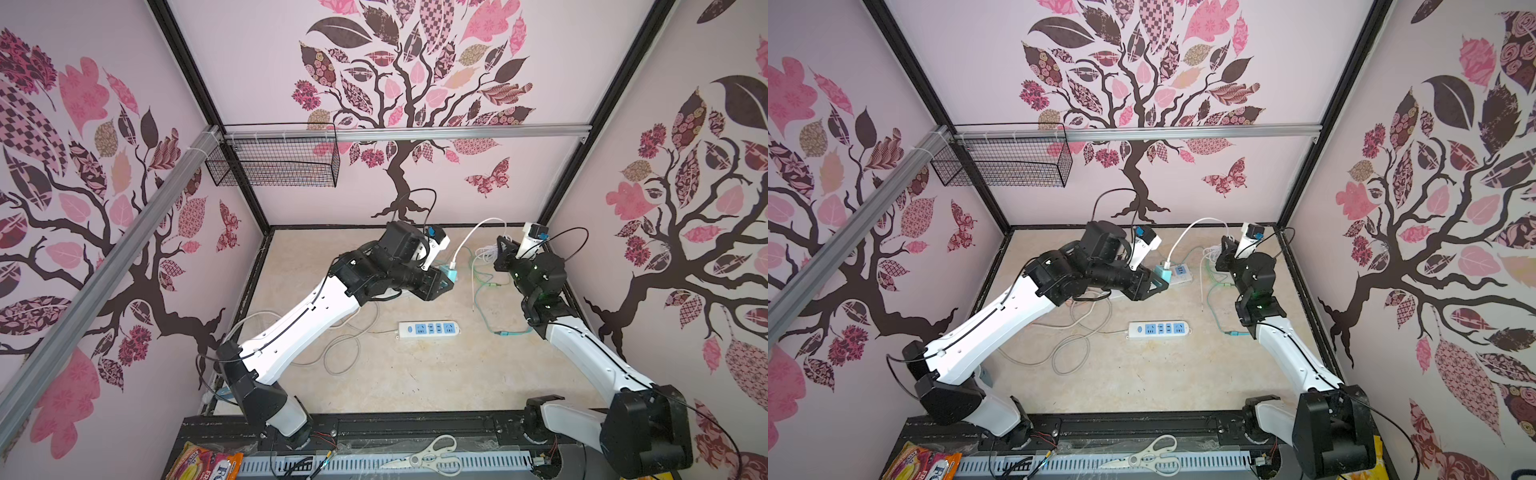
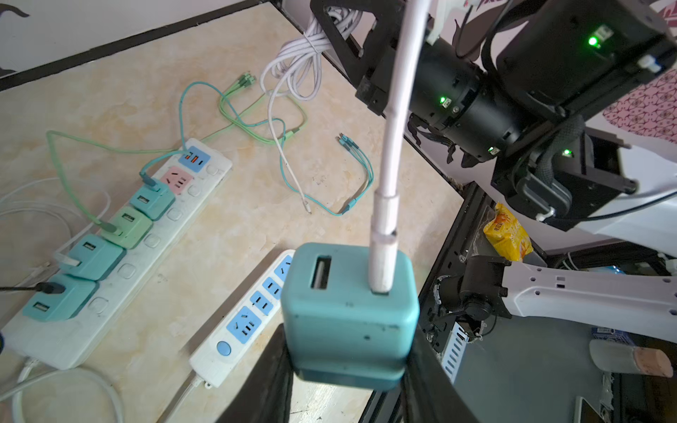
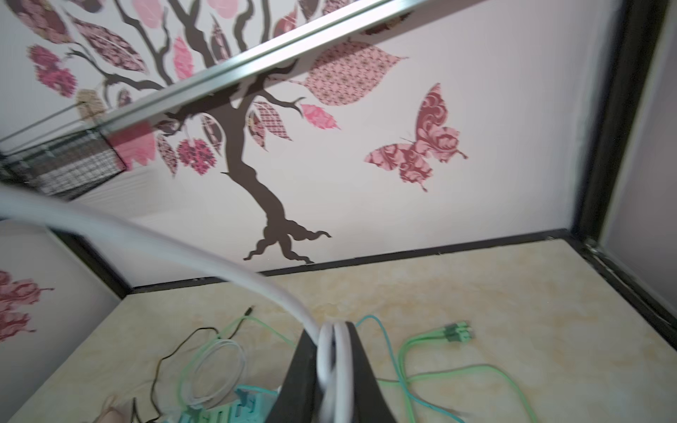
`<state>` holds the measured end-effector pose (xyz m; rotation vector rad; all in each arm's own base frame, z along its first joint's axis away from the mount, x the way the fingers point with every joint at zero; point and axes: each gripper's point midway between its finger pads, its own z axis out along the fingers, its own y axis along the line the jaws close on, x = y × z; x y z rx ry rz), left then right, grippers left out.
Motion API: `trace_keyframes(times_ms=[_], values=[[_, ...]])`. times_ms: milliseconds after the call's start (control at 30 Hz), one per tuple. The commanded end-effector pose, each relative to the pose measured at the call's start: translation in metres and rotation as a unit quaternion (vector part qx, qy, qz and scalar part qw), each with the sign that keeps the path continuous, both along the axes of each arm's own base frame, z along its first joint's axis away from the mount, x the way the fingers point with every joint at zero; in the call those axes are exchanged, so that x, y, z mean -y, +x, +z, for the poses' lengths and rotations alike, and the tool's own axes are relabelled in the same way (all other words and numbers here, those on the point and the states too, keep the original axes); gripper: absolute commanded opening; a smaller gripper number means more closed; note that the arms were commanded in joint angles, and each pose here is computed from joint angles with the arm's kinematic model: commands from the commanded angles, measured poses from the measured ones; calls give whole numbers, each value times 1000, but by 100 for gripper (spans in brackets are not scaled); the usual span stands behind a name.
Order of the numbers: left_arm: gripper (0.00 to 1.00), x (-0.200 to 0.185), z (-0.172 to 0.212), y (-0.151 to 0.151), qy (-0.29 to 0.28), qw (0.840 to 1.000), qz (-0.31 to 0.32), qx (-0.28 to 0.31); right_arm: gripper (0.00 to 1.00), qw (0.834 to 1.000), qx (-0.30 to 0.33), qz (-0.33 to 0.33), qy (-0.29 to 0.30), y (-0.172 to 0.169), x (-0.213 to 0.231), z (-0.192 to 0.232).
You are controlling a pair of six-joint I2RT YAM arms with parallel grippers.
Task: Insert the plug
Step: 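Bring the teal charger toward the right gripper over the blue-socket strip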
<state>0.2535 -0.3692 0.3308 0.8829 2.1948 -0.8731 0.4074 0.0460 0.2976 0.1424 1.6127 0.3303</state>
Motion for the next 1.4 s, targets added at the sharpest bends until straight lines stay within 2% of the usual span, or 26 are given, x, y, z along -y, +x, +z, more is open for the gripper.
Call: trace_keyframes(times_ms=[0, 100, 233, 400, 533, 600, 700, 800, 967, 1100, 1233, 1367], values=[[0, 23, -29, 11, 21, 1000, 1, 17, 9, 998, -24, -58, -12, 1, 23, -13], [0, 39, -53, 15, 39, 999, 0, 8, 9, 986, -68, -153, -24, 4, 56, -38], [0, 50, -80, 24, 53, 998, 14, -13, 11, 961, -82, -256, -70, -9, 94, -59], [0, 59, -120, 28, 57, 997, 35, -39, 16, 941, -82, -315, -88, -21, 116, -76], [0, 67, -152, 21, 78, 995, 44, -51, 24, 935, -93, -337, -58, -30, 123, -96], [0, 68, -163, 21, 90, 993, 48, -52, 36, 933, -112, -340, -51, -31, 124, -106], [0, 68, -172, 21, 98, 992, 51, -59, 62, 931, -150, -332, -37, -29, 120, -118], [0, 66, -175, 22, 106, 992, 50, -54, 75, 927, -201, -317, -24, -39, 114, -136], [0, 67, -177, 24, 112, 992, 41, -44, 97, 918, -257, -301, -10, -81, 109, -166], [0, 63, -177, 30, 118, 991, 39, -38, 100, 923, -266, -277, -6, -104, 103, -164], [0, 56, -174, 38, 113, 992, 36, -33, 100, 935, -279, -220, 12, -107, 83, -151], [0, 52, -174, 38, 110, 993, 14, -27, 100, 936, -291, -194, 31, -106, 73, -131]])
